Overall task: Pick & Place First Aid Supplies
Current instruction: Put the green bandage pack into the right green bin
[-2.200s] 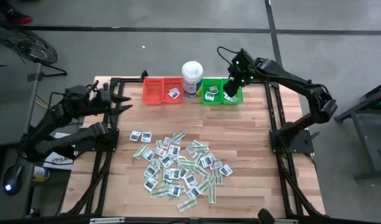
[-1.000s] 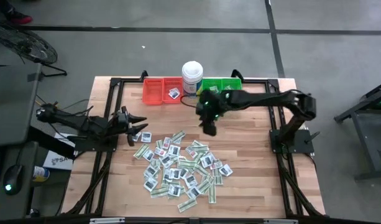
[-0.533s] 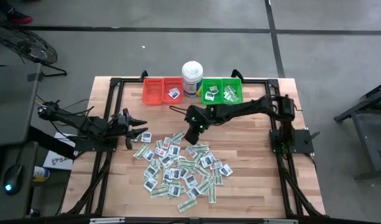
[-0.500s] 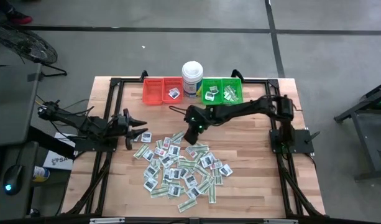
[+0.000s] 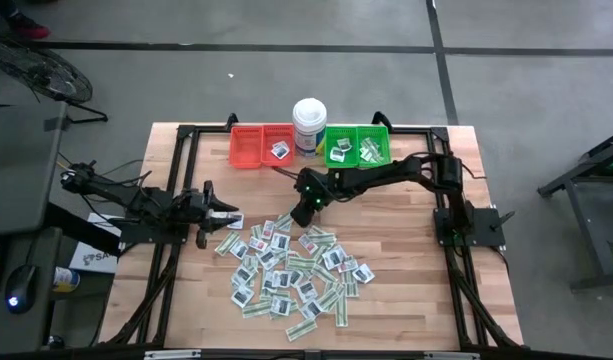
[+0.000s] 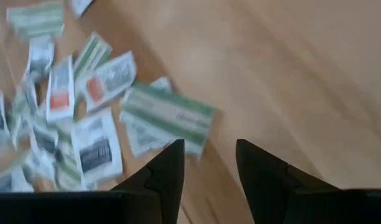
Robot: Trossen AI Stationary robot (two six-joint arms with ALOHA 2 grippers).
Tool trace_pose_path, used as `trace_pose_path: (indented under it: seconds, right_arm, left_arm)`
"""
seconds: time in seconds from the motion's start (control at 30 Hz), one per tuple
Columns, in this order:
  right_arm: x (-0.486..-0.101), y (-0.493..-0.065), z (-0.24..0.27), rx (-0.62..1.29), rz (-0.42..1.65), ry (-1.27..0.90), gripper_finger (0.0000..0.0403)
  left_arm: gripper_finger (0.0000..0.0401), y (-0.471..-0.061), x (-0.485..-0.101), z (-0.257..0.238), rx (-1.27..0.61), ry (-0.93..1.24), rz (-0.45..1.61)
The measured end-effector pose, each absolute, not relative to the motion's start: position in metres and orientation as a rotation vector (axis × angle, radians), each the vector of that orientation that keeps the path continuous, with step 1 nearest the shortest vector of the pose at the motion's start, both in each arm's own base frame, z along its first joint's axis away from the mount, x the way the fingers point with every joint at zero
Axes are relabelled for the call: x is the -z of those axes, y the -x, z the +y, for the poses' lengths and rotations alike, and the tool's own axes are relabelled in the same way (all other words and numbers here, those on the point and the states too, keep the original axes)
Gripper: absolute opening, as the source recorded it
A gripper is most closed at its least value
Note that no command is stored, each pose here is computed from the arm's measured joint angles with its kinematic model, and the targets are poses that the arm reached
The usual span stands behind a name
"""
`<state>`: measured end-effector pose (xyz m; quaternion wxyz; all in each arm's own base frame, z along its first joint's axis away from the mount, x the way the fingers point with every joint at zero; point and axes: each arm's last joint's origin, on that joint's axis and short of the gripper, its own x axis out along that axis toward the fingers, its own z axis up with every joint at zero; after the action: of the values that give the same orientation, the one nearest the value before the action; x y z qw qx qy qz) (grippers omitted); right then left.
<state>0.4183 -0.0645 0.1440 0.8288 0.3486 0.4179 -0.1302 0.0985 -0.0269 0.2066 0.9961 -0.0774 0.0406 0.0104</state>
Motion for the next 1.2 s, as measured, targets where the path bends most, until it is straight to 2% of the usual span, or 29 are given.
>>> trace_pose_path:
  seconds: [0.07, 0.13, 0.6, 0.87, 1.2]
  right_arm:
    - [-0.143, -0.417, -0.069, 0.392, 0.866, -0.847, 0.0138]
    - [-0.140, -0.417, -0.072, 0.419, 0.866, -0.875, 0.0143]
    - [-0.142, -0.422, -0.062, 0.353, 0.844, -0.892, 0.0238]
    - [-0.126, -0.428, -0.053, 0.326, 0.868, -0.926, 0.0243]
    - [-0.126, -0.433, -0.037, 0.321, 0.839, -0.919, 0.0243]
  left_arm:
    - [0.0140, -0.098, -0.207, -0.027, -0.005, 0.156, 0.083]
    - [0.0140, -0.098, -0.207, -0.028, 0.013, 0.159, 0.084]
    - [0.0140, -0.098, -0.207, -0.029, 0.050, 0.160, 0.088]
    - [0.0140, -0.098, -0.207, -0.029, 0.065, 0.160, 0.090]
    - [0.0140, -0.098, -0.207, -0.029, 0.064, 0.163, 0.089]
